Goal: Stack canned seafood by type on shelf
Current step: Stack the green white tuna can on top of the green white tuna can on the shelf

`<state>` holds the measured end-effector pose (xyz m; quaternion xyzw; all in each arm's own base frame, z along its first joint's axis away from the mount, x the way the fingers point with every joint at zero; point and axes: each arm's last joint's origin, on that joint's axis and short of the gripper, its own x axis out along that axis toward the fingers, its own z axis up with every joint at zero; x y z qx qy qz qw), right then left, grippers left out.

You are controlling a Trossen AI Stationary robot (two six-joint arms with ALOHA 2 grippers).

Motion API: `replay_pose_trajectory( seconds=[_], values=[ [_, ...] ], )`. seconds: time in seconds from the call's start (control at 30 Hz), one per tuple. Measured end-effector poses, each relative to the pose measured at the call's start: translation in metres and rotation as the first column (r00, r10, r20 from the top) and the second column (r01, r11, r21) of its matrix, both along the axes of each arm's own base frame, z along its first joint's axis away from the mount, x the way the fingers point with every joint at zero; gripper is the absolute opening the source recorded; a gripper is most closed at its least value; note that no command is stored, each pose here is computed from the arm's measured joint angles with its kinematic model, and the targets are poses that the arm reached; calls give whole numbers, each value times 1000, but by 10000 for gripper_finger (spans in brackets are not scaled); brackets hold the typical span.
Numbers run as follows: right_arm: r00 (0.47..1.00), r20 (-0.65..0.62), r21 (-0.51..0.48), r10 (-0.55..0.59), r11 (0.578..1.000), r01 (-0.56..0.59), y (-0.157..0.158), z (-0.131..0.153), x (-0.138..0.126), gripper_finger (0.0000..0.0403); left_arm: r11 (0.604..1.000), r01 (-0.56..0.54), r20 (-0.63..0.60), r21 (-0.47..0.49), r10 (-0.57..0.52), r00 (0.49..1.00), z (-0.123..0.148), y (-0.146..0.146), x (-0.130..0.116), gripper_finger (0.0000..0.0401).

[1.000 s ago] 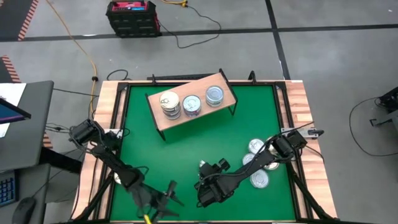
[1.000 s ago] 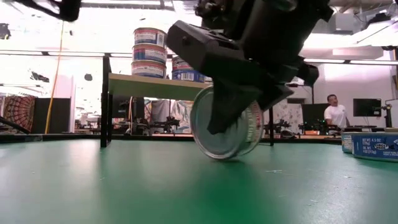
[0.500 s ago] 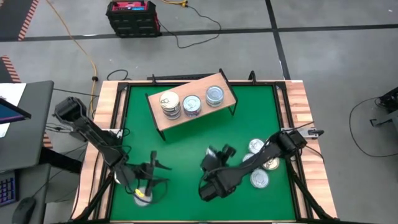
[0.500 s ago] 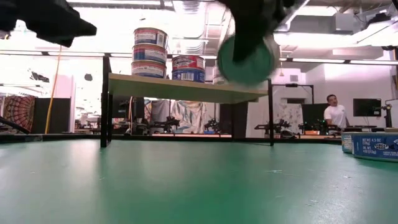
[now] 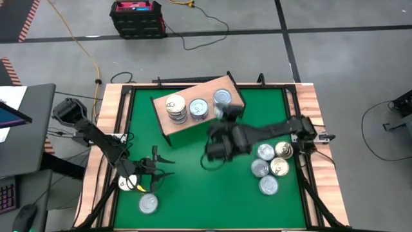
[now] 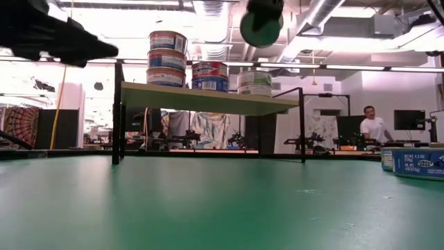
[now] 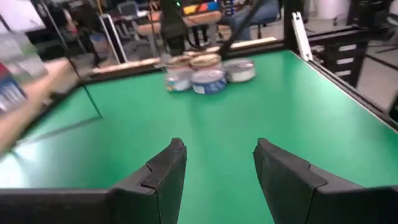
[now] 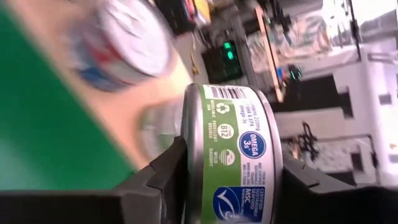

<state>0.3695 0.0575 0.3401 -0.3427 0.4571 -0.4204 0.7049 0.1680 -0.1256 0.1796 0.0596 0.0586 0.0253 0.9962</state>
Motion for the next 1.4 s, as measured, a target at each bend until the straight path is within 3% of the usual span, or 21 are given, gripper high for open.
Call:
replay_pose_trajectory(
  seconds=[0.3,0.43,0.57,0.77,1.03,1.4],
  values=[
    [989,-138,53,-53,997,61,-66,4,10,159,987,-134,29,92,132,991,27,31,-11,180],
    [986,-163,51,-40,997,49,-79,5,15,166,977,-181,21,110,179,984,32,44,-15,180],
    [983,-185,117,1,993,21,-93,1,20,186,969,-213,15,125,213,977,34,55,-14,180],
    [977,-215,152,5,988,28,-115,-12,24,179,968,-212,-6,131,215,977,32,61,-11,180],
    [975,-221,153,32,988,2,-104,-14,26,174,969,-211,-38,128,217,975,28,62,-11,180],
    [975,-222,173,7,984,32,-101,-16,21,263,984,-142,-42,112,147,988,29,60,-10,180]
  ],
)
